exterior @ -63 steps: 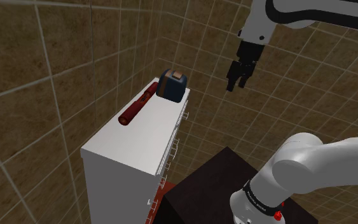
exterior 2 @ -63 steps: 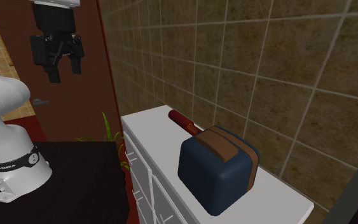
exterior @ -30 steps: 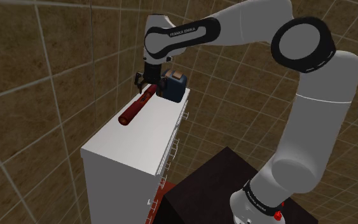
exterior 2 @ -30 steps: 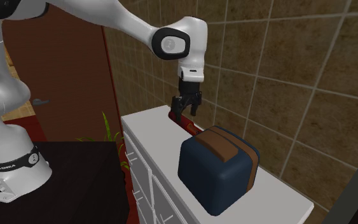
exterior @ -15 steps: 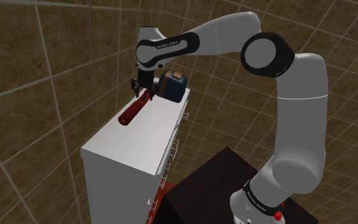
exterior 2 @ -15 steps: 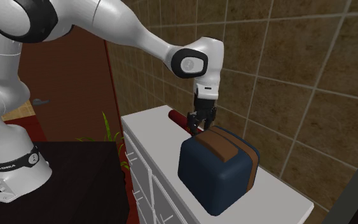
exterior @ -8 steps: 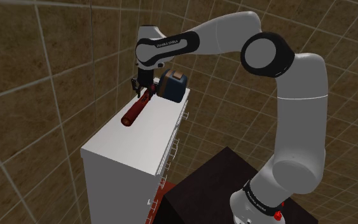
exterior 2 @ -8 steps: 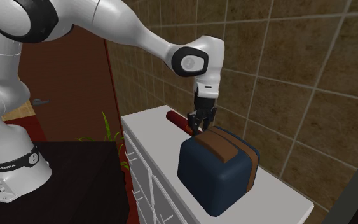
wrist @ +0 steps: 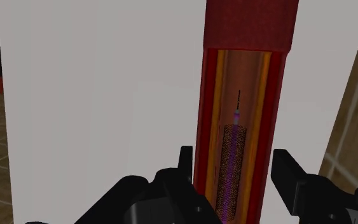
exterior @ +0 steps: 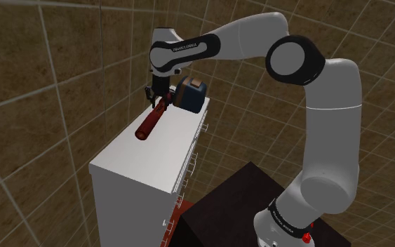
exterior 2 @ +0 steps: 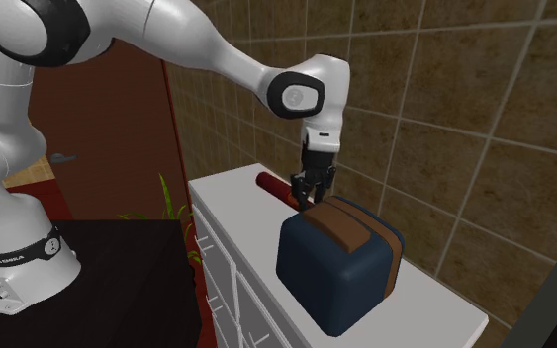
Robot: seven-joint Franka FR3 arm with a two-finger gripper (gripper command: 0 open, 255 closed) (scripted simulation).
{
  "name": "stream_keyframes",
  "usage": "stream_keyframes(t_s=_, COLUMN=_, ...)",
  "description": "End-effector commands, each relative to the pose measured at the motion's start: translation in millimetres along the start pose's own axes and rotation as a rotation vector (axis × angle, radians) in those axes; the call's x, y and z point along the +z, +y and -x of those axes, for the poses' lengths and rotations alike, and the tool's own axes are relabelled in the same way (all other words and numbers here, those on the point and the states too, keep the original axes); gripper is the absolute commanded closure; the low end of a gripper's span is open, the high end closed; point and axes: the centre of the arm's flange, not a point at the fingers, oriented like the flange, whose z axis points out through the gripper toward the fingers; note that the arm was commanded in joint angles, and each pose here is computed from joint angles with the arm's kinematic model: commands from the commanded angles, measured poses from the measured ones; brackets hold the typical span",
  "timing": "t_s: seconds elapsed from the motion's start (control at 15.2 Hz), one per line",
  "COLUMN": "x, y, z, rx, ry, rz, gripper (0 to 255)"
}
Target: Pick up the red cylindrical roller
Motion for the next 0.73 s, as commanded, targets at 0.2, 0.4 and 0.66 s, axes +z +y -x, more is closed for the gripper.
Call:
stream_keyframes(t_s=0.2, x=-32, y=0, z=4, rx=-0.005, ry=0.006, rz=-0.014, gripper=255)
stream_keyframes(t_s=0.4, x=-48, y=2, z=4, rx=-0.005, ry=0.006, rz=-0.014, gripper=255)
stream_keyframes(t_s=0.66, x=-59, y=3, z=4, rx=-0.005, ry=0.006, rz=-0.014, gripper=255)
